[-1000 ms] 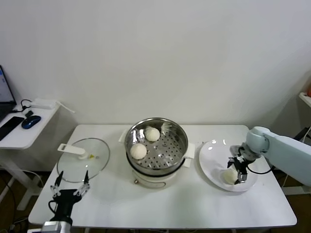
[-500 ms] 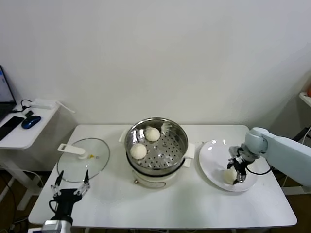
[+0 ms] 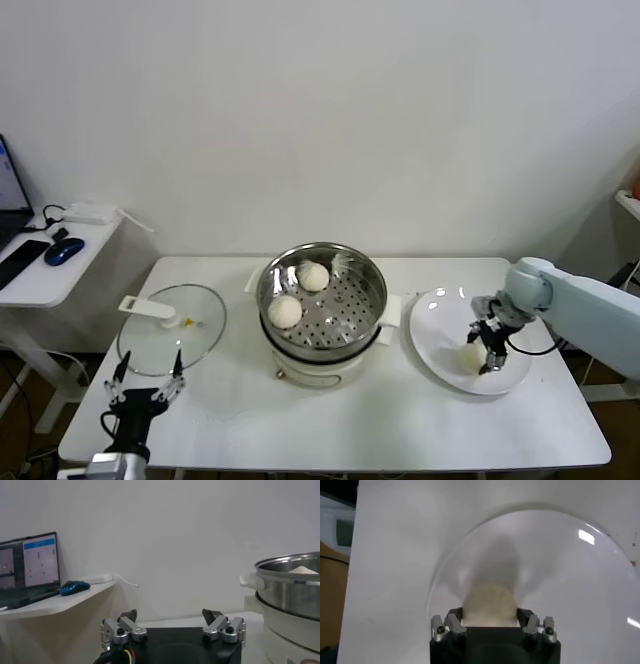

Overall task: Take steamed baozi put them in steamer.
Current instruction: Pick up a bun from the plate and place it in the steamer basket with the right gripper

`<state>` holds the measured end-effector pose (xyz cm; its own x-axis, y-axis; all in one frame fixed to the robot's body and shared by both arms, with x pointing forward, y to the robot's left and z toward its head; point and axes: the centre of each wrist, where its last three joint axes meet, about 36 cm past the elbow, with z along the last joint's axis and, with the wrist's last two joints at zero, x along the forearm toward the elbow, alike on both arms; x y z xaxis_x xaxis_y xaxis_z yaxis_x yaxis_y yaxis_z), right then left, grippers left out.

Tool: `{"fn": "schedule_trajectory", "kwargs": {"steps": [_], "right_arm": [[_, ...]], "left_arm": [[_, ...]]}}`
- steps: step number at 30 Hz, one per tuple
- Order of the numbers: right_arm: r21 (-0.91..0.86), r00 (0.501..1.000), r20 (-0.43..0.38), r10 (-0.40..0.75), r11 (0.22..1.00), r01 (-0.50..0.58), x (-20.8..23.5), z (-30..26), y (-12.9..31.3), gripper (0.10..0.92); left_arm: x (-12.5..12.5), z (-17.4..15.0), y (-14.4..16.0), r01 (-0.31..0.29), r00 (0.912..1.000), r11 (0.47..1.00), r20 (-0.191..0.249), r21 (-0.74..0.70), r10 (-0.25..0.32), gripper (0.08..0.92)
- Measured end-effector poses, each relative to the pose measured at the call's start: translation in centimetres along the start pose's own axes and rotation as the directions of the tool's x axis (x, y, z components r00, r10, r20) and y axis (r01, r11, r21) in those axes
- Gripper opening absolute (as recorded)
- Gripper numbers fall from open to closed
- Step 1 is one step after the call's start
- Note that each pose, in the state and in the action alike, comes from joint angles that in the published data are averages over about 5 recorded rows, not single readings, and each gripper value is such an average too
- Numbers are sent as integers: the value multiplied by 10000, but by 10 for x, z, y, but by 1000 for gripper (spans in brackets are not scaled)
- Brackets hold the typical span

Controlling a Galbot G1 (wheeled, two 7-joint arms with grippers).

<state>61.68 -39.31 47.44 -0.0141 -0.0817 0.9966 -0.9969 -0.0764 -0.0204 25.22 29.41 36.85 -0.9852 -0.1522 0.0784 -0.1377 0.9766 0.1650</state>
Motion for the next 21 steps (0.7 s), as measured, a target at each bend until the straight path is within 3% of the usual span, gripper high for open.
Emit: {"fn": "schedule_trajectory", "kwargs": {"steps": [12, 16, 21], "right_arm": [[2438, 9944, 350, 992, 9642, -1048, 107, -56, -21, 704], [4050, 9855, 440, 1636, 8989, -1673, 159, -92, -24, 704], [6179, 9695, 489, 2402, 7554, -2183, 212, -146, -17, 706]], "left_arm": [[-4, -2, -1, 4, 10000, 10000, 69, 35, -4, 823], [-5, -2, -1, -2, 10000, 10000, 62, 33, 1, 823], [-6, -2, -2, -9, 10000, 10000, 59, 2, 9, 823]]}}
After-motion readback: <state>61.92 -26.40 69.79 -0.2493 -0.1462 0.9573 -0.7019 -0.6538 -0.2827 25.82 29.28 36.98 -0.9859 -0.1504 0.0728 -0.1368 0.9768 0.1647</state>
